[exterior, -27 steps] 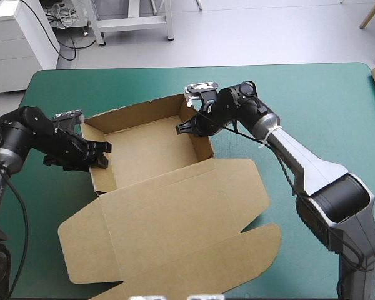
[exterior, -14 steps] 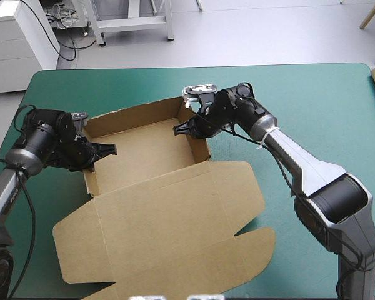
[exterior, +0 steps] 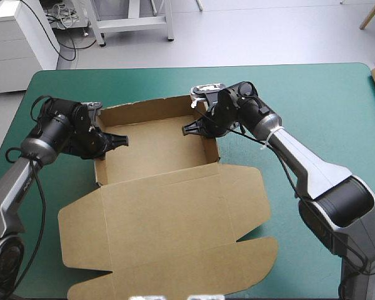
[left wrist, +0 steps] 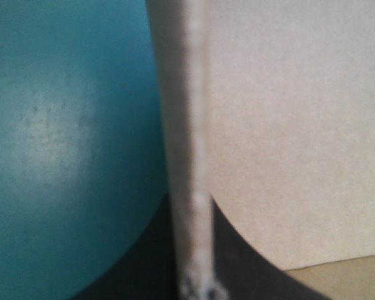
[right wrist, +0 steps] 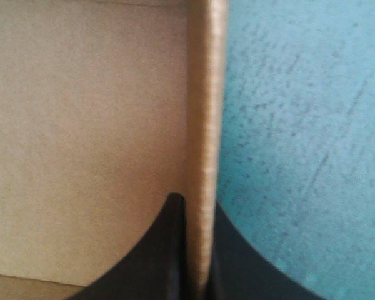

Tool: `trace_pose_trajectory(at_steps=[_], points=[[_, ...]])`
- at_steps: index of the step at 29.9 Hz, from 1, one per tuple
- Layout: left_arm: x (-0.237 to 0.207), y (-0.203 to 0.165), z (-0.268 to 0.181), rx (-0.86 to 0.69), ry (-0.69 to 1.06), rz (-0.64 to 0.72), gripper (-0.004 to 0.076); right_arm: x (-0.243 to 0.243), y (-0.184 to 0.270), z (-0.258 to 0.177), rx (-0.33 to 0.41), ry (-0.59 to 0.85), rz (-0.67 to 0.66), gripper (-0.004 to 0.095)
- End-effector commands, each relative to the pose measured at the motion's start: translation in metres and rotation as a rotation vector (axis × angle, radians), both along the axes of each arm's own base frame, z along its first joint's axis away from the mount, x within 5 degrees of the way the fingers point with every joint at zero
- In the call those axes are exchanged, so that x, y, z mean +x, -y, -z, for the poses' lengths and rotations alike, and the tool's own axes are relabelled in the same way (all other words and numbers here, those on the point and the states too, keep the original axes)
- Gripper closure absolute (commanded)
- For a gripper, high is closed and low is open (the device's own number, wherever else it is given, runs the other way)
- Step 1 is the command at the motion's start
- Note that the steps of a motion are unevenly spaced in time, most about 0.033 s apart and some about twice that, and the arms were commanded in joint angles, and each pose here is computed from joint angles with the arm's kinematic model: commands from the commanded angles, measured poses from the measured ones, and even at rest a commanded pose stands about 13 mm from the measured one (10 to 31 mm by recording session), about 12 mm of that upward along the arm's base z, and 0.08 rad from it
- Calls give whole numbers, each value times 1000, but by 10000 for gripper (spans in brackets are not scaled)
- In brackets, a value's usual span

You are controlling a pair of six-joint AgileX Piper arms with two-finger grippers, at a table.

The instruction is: Fold the box

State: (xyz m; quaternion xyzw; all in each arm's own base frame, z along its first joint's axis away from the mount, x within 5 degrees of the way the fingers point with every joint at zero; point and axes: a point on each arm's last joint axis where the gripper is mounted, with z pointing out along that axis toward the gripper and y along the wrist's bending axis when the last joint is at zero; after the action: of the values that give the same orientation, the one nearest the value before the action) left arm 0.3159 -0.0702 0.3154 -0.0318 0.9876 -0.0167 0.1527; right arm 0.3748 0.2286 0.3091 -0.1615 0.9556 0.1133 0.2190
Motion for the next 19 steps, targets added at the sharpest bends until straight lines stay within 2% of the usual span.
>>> trace_pose_trajectory(at_steps=[1,3,7,19], points=[[14,9,-31,3,118,55,731,-14,20,-40,-36,60,8,928],[23,15,-32,-7,100,71,731,-10,31,-39,-48,40,35,928],[40,28,-25,-36,59,106,731,-2,49,-43,-2,24,79,928],[65,67,33,-25,-66,189,731,16,75,-31,-17,3,129,929]])
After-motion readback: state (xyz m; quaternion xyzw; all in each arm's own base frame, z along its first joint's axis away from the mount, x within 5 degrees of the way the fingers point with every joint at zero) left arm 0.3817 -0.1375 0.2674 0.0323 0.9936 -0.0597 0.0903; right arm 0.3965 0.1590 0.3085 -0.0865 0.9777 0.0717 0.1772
